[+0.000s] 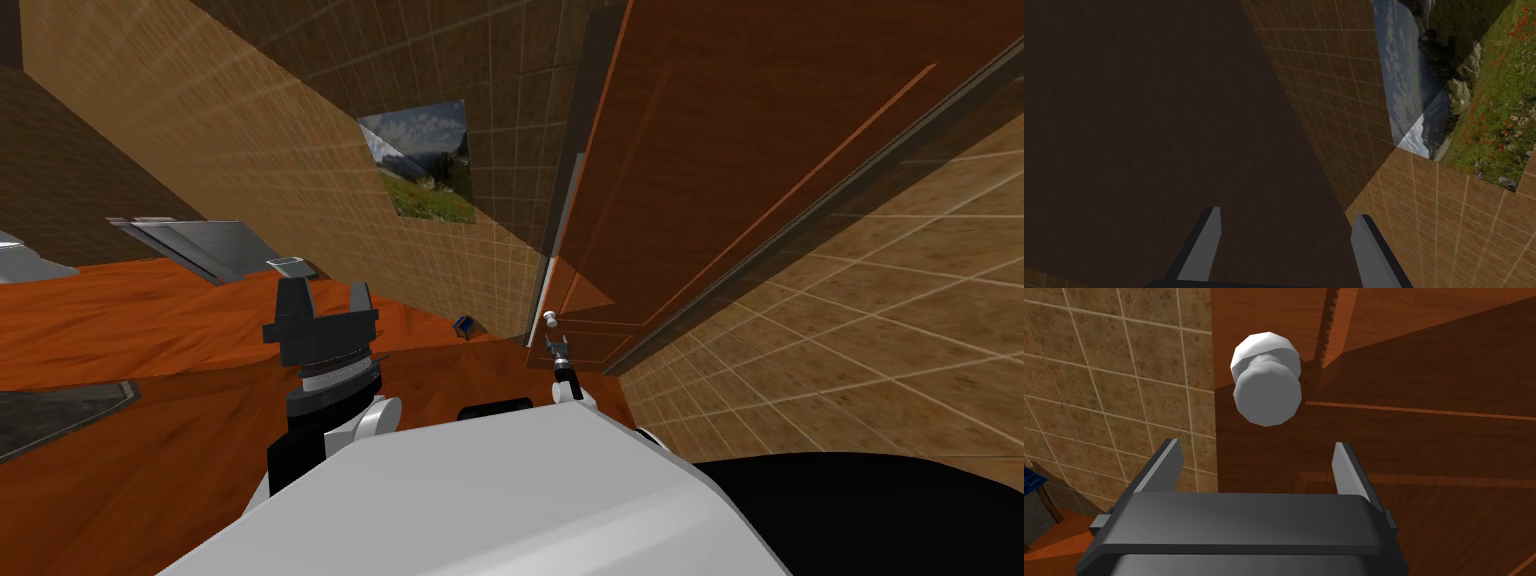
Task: Pull the door open
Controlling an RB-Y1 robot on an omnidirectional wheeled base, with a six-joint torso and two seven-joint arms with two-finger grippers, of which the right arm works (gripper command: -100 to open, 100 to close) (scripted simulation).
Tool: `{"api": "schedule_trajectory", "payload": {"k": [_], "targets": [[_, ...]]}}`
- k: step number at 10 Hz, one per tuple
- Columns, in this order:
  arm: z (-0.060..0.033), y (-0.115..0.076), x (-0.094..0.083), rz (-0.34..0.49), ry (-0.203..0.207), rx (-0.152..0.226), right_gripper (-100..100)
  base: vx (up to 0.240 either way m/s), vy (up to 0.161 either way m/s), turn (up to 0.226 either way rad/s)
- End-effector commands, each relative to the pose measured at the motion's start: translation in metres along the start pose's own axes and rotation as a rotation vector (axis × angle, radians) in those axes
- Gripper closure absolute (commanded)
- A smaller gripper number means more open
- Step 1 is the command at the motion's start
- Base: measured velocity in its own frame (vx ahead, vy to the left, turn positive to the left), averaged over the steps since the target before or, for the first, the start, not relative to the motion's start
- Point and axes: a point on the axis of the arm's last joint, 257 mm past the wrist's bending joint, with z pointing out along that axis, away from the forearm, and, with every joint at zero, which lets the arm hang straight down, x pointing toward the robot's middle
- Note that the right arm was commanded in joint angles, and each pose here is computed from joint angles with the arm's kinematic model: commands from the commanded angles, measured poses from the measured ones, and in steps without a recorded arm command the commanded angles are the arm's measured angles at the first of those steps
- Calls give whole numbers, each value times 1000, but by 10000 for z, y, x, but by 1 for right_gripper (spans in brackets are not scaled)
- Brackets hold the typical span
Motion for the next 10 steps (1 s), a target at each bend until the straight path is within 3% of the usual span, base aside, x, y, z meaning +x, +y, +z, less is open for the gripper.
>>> {"api": "schedule_trajectory", "payload": {"k": [1, 2, 3, 5, 6, 7, 8, 10], "targets": [[6, -52, 18, 58, 2, 1, -100, -76, -30, 18], [1, -31, 9, 33, 1, 0, -100, -35, -15, 5], [-36, 196, -15, 40, 0, -23, -100, 143, 12, 185], [-47, 259, -21, 40, -1, -30, -100, 174, 21, 72], [-83, 456, -32, 41, 0, -50, -100, 174, 18, 114], [-83, 456, -32, 41, 0, -50, -100, 134, -1, 71], [-124, 673, -38, 41, 0, -73, -100, 179, -2, 179], [-137, 638, -33, 39, -1, -69, -100, 111, -4, 37]]}}
